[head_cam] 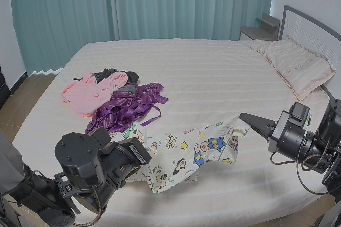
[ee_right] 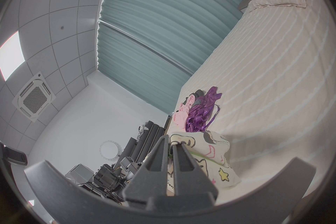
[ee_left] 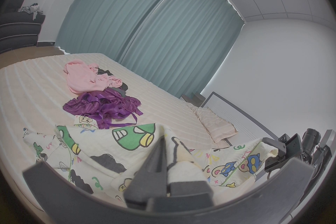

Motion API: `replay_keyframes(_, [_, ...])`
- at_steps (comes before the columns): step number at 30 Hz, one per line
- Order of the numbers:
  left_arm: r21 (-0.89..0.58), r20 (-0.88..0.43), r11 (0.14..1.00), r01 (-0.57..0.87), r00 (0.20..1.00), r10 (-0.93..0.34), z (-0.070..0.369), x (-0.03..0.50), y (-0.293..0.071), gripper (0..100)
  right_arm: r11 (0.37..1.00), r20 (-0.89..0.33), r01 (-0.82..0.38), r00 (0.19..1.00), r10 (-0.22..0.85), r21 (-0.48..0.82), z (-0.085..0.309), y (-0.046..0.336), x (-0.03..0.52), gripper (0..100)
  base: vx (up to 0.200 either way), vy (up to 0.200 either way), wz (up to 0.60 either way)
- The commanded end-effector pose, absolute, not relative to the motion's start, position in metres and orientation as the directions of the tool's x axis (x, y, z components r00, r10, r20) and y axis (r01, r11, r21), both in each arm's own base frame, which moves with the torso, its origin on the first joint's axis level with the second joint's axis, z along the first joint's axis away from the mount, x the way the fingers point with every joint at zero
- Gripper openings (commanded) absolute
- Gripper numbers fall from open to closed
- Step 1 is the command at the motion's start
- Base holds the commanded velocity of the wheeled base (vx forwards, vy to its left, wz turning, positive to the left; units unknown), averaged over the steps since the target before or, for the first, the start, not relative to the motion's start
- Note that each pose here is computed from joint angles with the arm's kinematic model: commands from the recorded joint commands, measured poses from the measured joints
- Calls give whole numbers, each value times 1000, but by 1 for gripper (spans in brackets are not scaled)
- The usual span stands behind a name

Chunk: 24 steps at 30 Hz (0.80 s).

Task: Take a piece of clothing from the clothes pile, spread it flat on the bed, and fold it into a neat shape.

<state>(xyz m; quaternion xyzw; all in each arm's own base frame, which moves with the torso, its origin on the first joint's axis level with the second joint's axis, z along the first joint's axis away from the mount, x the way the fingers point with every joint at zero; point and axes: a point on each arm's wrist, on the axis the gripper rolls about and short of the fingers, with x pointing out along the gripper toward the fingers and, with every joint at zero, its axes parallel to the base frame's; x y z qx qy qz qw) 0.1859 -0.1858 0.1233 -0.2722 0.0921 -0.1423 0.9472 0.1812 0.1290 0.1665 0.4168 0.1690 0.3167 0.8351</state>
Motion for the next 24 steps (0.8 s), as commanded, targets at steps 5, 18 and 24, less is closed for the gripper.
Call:
replay_keyframes(5, [-542, -97, 811, 220, 942, -320, 123, 186, -186, 0, 453, -18, -388, 743, 669, 803, 167, 129, 181, 0, 0, -200, 0])
replay_keyframes(18, [-543, -96, 811, 219, 943, -319, 123, 186, -186, 0, 453, -18, -387, 744, 668, 804, 167, 128, 182, 0, 0, -200, 0])
replay_keyframes(24, [-544, -94, 810, 219, 943, -319, 124, 186, -186, 0, 453, -17, -389, 744, 668, 803, 167, 128, 181, 0, 0, -200, 0])
